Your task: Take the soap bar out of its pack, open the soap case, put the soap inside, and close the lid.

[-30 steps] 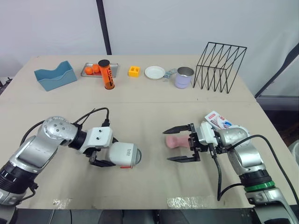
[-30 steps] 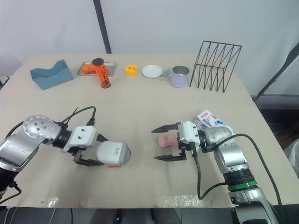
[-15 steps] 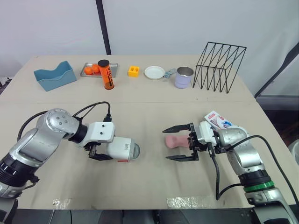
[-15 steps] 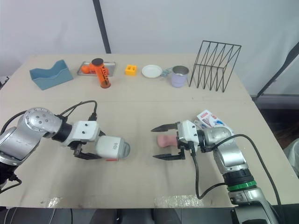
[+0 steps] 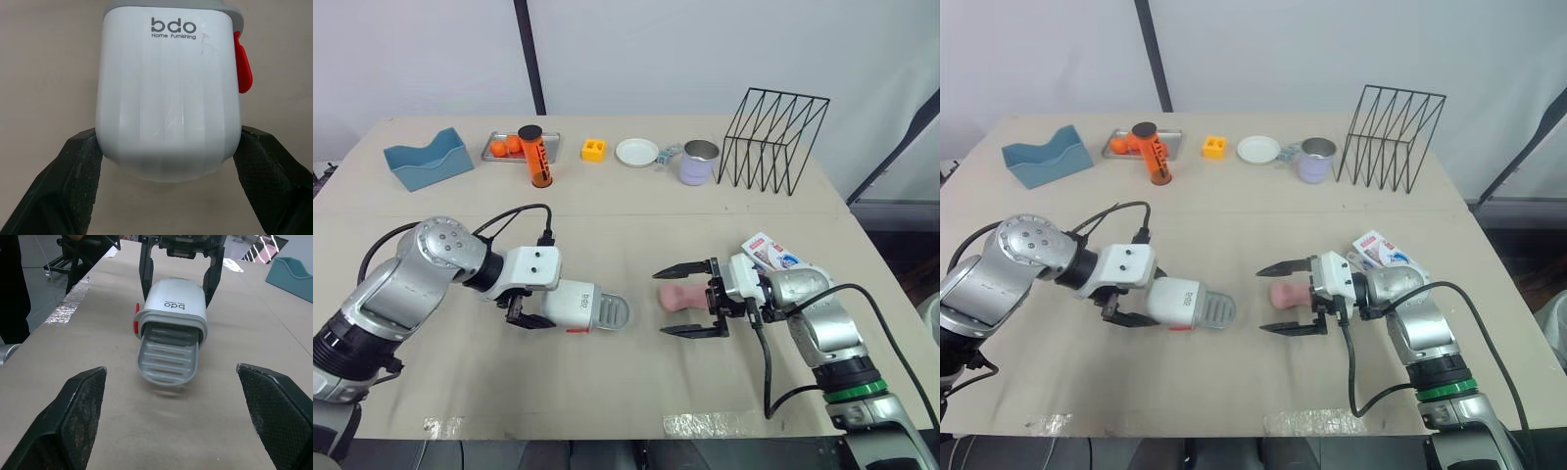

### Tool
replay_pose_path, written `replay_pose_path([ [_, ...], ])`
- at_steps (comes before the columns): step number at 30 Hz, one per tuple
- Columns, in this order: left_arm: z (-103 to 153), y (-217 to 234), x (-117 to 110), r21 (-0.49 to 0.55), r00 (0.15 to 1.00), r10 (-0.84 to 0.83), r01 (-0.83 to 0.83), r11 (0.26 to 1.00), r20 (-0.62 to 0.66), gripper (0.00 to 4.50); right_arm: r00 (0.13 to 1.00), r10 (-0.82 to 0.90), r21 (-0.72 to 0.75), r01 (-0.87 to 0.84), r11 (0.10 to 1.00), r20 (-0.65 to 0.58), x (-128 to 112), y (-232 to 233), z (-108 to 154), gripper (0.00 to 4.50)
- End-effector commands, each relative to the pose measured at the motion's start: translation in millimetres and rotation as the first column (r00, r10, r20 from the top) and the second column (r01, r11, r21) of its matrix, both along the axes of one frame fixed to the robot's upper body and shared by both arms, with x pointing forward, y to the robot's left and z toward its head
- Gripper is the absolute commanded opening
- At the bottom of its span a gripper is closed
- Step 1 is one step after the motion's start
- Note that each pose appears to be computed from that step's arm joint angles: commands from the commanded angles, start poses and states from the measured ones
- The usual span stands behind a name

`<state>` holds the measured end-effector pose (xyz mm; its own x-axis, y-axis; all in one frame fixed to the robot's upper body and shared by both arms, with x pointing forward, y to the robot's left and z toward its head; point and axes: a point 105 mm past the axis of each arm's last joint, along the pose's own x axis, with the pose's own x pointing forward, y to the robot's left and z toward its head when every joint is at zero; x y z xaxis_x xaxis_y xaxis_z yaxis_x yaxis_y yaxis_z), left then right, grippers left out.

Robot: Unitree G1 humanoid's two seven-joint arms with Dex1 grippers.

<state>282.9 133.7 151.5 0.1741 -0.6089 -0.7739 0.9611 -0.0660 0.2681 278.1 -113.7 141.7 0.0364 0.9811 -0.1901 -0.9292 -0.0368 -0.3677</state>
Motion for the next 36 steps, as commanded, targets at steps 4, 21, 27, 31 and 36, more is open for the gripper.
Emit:
replay_pose_path([
  [4,10,-1,2,0.003,0.999,-0.009,0.009,1.000,0.038,3.82,0.999,0.007,0.006,-0.007,1.000,0.039,0,2,11,4.41],
  [21,4,40,2,0.087,0.999,0.032,-0.033,0.996,0.009,3.82,1.000,-0.001,-0.002,0.001,1.000,0.025,3,0,11,4.41],
  [27,-2,47,6,0.058,0.999,0.041,-0.043,0.997,0.032,3.82,1.000,-0.005,-0.006,0.005,1.000,0.026,3,-1,10,4.41],
  [31,-8,52,3,0.042,0.999,0.041,-0.042,0.998,0.022,3.82,1.000,-0.007,-0.008,0.007,1.000,0.023,3,-2,10,4.41],
  [36,-14,53,4,0.015,0.999,0.040,-0.041,0.999,0.029,3.82,1.000,-0.007,-0.009,0.008,1.000,0.020,2,-3,9,4.41],
])
